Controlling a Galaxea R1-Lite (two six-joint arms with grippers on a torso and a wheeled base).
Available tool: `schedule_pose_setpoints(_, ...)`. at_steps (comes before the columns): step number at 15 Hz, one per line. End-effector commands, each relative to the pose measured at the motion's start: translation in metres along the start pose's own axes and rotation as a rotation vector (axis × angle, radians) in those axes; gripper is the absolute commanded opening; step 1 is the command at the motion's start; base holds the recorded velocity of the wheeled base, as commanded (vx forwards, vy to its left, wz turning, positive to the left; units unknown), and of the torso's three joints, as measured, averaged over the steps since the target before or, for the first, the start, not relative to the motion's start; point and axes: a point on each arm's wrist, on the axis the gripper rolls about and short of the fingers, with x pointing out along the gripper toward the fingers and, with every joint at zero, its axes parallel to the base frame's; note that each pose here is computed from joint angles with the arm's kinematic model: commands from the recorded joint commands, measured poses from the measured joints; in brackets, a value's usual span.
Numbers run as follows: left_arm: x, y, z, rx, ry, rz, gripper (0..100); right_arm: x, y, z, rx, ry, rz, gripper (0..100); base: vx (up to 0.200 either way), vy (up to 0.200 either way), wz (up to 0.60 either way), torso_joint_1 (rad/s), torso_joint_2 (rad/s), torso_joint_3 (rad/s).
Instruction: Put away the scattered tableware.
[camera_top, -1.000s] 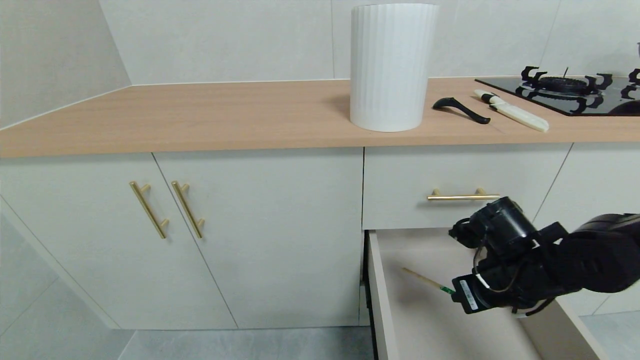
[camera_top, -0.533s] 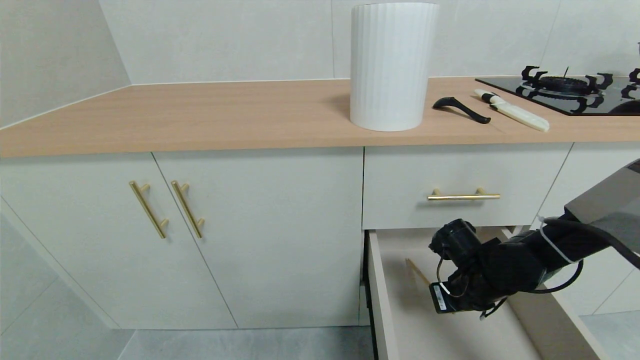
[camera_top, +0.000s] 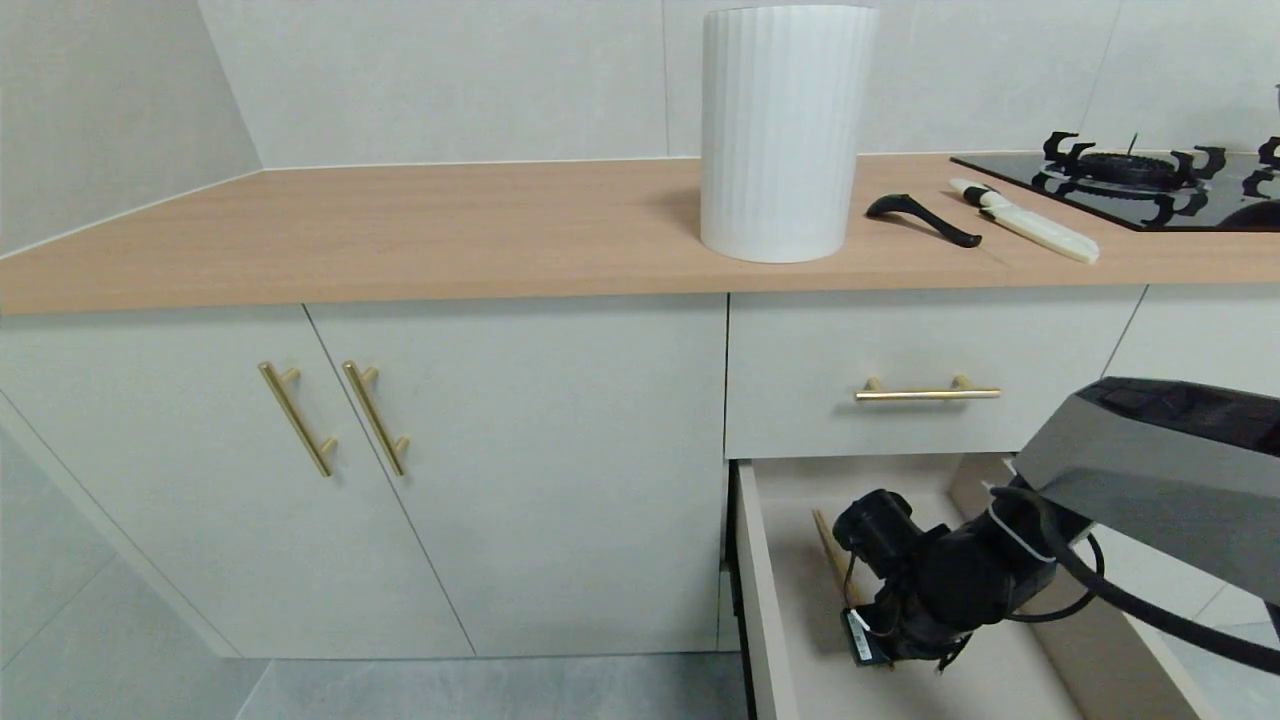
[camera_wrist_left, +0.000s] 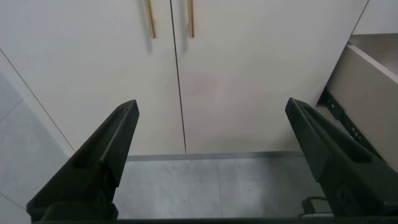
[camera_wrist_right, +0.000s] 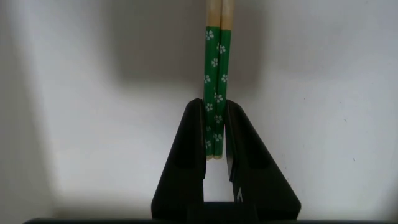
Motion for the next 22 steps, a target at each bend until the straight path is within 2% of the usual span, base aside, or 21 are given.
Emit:
schedule_pose_setpoints(1, 0.0, 0.0, 0.0, 0.0, 0.001, 0.0, 100, 0.02, 0.002, -0.009, -0.012, 0.04, -0.029, 0, 0.0, 0.0, 0.0, 0.0, 0.0, 0.0)
schedule_pose_setpoints(10, 0.0, 0.0, 0.0, 0.0, 0.001, 0.0, 100, 0.019, 0.002, -0.007, -0.007, 0.022, -0.026, 0, 0.0, 0.0, 0.0, 0.0, 0.0, 0.0)
schedule_pose_setpoints(11, 0.0, 0.0, 0.0, 0.0, 0.001, 0.0, 100, 0.019, 0.002, -0.007, -0.007, 0.023, -0.024, 100, 0.0, 0.0, 0.0, 0.0, 0.0, 0.0)
schedule_pose_setpoints(16, 0.0, 0.0, 0.0, 0.0, 0.0, 0.0, 100, 0.017, 0.003, -0.009, -0.011, 0.027, -0.025, 100, 0.0, 0.0, 0.0, 0.0, 0.0, 0.0)
schedule_pose_setpoints(18, 0.0, 0.0, 0.0, 0.0, 0.001, 0.0, 100, 0.003, 0.002, -0.005, -0.005, -0.007, -0.014, 100, 0.0, 0.0, 0.0, 0.0, 0.0, 0.0)
schedule_pose_setpoints(19, 0.0, 0.0, 0.0, 0.0, 0.001, 0.0, 100, -0.016, 0.0, 0.0, 0.003, -0.048, -0.001, 100, 0.0, 0.0, 0.0, 0.0, 0.0, 0.0)
schedule_pose_setpoints(22, 0.0, 0.0, 0.0, 0.0, 0.001, 0.0, 100, -0.1, -0.012, 0.013, 0.037, -0.25, 0.076, 100, 0.0, 0.0, 0.0, 0.0, 0.0, 0.0)
